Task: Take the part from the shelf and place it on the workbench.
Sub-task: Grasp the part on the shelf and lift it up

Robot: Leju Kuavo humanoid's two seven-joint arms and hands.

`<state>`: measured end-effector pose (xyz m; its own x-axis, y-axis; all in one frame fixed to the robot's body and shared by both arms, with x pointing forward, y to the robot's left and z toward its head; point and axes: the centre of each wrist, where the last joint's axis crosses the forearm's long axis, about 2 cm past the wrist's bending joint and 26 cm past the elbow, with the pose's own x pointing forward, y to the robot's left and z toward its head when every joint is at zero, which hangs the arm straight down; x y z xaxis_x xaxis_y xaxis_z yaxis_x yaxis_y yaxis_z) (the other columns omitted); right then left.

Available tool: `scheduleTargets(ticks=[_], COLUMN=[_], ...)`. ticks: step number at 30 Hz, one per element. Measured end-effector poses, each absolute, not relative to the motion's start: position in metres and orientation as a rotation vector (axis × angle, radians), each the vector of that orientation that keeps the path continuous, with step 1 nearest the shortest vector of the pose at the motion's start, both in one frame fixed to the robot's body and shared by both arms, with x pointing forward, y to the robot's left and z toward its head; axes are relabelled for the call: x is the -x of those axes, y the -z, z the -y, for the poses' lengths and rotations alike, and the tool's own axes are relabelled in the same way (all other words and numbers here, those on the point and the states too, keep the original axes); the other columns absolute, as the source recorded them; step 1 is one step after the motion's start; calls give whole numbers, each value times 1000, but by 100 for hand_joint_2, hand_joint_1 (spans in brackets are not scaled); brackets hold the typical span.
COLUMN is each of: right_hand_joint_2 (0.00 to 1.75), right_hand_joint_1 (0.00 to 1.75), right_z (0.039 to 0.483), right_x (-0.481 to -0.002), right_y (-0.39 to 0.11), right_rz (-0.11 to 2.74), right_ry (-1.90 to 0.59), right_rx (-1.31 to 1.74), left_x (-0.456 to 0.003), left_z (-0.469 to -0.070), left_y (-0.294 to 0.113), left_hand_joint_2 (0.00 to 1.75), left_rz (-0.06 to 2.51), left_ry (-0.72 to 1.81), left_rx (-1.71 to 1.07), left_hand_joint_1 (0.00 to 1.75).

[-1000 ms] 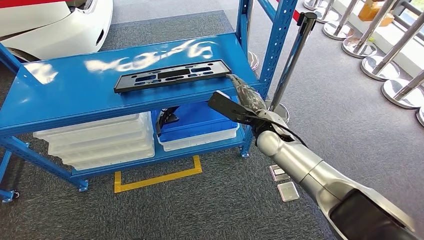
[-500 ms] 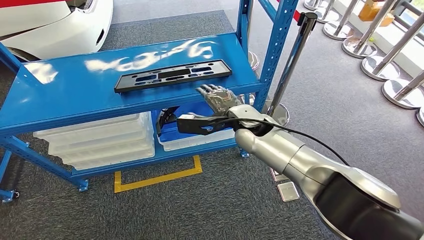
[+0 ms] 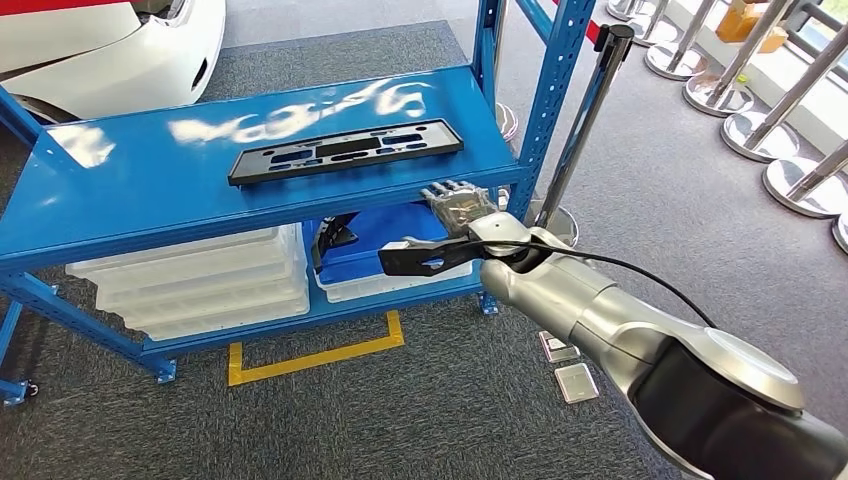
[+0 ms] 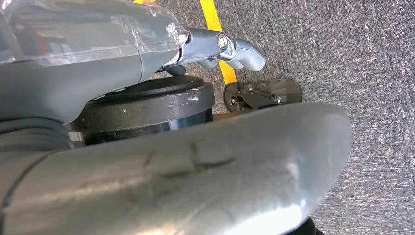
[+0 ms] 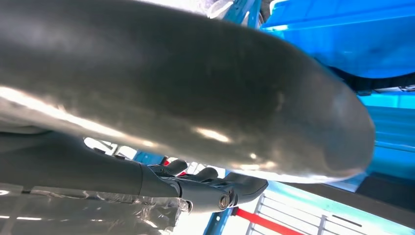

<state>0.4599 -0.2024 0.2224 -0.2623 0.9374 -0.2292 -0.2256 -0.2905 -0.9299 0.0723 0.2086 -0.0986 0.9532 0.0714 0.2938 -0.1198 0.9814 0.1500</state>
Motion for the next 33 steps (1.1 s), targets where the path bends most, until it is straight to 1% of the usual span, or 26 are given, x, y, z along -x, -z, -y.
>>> scheduleTargets(ticks=[8, 23, 33], right_hand_joint_2=[0, 0, 0], right_hand_joint_1=[0, 0, 0], right_z=[194, 137, 109], right_x=[-458, -438, -423], right_y=[-225, -245, -241], right_rz=[1165, 1441, 1495], right_ry=[-1747, -1863, -1949], right_rx=[1087, 964, 854], left_x=[-73, -74, -76], left_z=[-209, -208, -208], left_y=[98, 98, 98], left_hand_joint_2=[0, 0, 0], left_rz=[294, 313, 298], left_ry=[-64, -13, -22], left_rx=[-178, -177, -184], left_hand_joint_1=[0, 0, 0])
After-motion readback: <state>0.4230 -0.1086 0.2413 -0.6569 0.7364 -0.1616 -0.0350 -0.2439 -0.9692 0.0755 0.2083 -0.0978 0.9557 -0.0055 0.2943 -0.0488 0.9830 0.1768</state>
